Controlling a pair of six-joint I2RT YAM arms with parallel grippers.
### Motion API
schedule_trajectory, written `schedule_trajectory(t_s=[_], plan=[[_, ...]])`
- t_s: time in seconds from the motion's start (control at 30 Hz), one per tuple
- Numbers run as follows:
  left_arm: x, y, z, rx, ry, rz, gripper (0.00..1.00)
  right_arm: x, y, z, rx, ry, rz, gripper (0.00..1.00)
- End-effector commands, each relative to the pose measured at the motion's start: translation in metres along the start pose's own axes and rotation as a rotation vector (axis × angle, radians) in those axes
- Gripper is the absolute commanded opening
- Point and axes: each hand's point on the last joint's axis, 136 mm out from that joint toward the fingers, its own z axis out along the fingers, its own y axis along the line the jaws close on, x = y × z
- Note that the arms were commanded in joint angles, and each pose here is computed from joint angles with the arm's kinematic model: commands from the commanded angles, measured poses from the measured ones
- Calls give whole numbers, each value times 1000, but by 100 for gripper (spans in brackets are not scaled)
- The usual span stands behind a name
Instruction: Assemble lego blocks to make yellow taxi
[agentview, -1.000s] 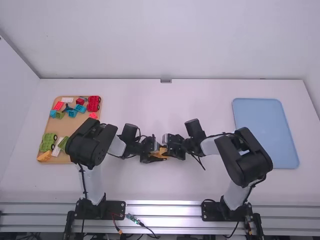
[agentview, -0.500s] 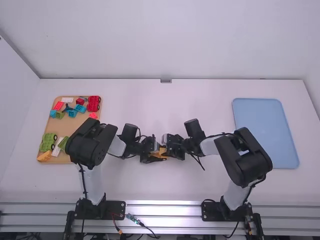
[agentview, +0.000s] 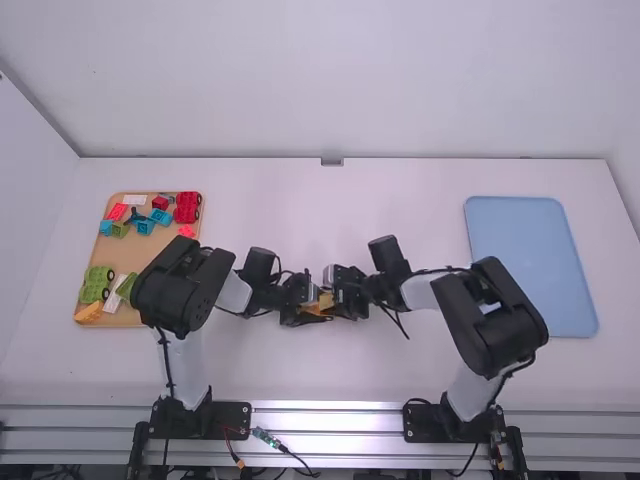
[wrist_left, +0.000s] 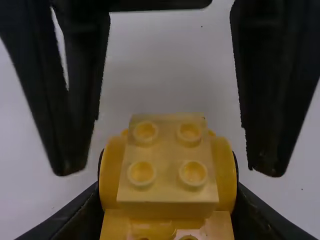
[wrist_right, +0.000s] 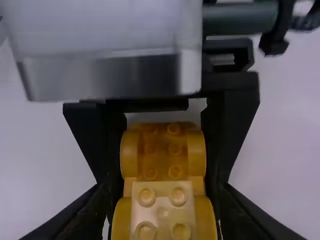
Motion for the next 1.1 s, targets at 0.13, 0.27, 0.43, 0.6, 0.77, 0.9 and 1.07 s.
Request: schedule_trajectory(t_s=[0.13,0.27,0.43,0.6,0.77,0.9,1.07], plan=[[13,-7,1,5,33,-40,33,-27,-5,-8,14,-49,-58,19],[13,-7,1,6,33,-41,32,-23,-2,-7,9,-44,-52,0],[13,-7,1,5,33,-40,31,-17,4,-7,2,-37,-55,0],[13,-6,1,3,32,-38,31,-8,10,-5,-4,-28,-49,0],[13,-7,1,3,32,-38,30,4,4,-6,7,-25,-9,0],[13,-7,1,4,32,-38,30,12,3,-3,-6,-34,17,0],[13,-7,1,4,32,-38,30,15,9,2,-44,-63,28,0]])
